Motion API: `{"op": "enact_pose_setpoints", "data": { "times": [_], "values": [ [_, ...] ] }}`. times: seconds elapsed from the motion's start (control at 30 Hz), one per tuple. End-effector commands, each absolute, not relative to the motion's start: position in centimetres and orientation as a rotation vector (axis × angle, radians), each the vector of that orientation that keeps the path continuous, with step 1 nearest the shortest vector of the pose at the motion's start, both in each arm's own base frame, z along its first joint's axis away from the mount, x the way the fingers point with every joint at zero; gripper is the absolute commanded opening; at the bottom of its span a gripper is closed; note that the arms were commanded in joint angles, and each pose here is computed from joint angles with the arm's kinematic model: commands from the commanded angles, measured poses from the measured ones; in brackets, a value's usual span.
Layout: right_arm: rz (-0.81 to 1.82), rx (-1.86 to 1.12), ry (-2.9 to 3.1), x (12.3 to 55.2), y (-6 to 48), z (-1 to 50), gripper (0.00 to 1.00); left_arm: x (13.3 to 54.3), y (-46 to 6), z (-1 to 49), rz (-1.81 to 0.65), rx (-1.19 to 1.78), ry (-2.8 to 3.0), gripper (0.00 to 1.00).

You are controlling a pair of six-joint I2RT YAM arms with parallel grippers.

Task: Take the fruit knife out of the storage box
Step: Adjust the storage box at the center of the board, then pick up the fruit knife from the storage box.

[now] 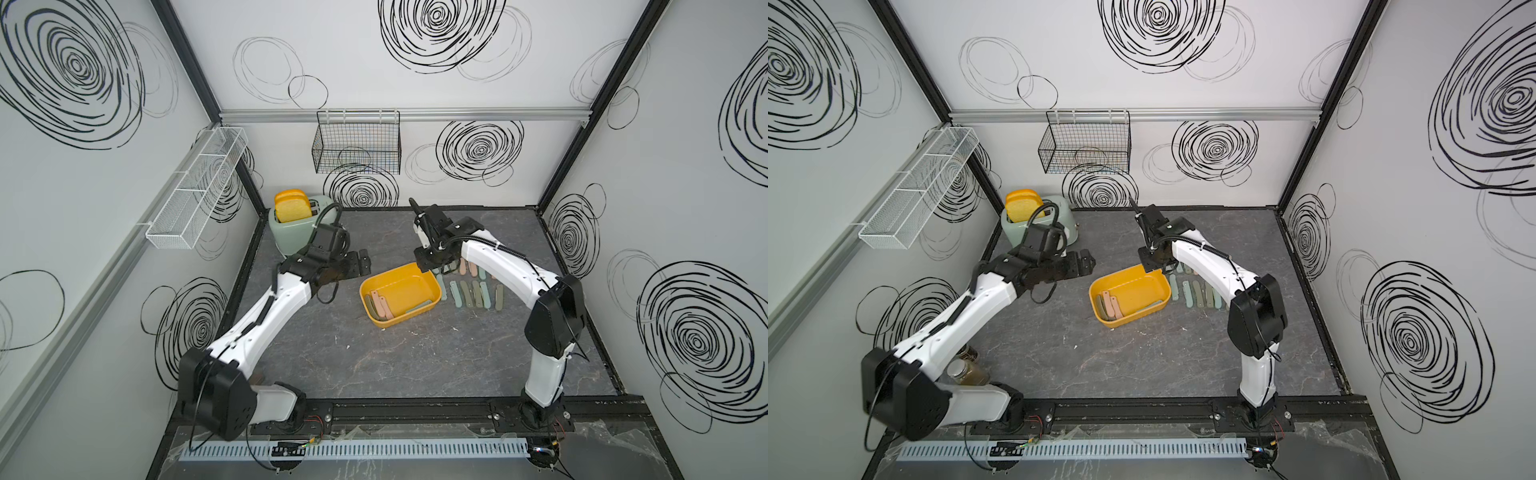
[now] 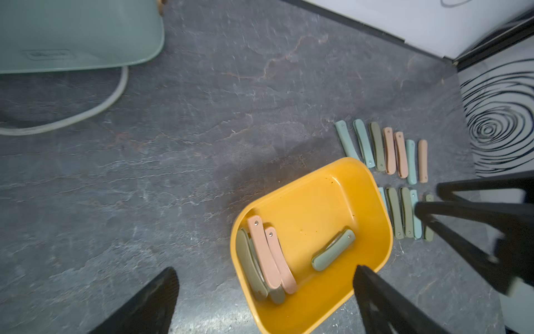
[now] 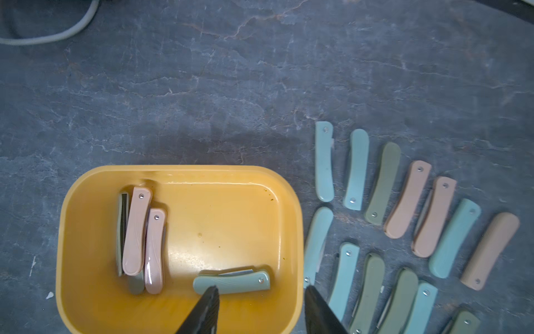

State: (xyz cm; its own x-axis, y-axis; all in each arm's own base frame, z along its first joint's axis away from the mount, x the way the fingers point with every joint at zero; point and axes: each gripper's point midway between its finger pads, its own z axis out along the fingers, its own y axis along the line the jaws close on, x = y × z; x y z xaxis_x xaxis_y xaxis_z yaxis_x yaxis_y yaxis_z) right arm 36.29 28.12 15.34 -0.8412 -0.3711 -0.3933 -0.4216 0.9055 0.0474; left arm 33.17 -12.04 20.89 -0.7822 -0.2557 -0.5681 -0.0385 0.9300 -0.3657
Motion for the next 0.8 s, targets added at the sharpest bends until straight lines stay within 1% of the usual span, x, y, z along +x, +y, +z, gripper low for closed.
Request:
{"op": "enact_pose_setpoints", "data": {
  "times": [0.0, 0.13, 0.33, 0.53, 0.77],
  "values": [
    [0.235, -0.651, 2.726, 34.6, 31.3, 13.3, 0.51, 29.8, -9.6, 19.6, -0.384, -0.269, 2.488, 0.98],
    [0.260, -0.713, 2.745, 33.2, 33.9, 11.1, 0.51, 26.1, -8.4, 19.9, -0.414, -0.302, 2.473, 0.98],
    [0.258, -0.796, 2.774, 31.4, 36.3, 7.8, 0.50, 22.3, -7.9, 20.5, -0.490, -0.329, 2.440, 0.98],
    [0.244, -0.844, 2.791, 30.5, 37.9, 5.5, 0.50, 20.0, -7.5, 20.4, -0.515, -0.346, 2.442, 0.98],
    [0.164, -0.872, 2.801, 31.3, 38.2, 2.9, 0.50, 19.2, -7.6, 20.7, -0.533, -0.323, 2.448, 0.98]
  ]
}}
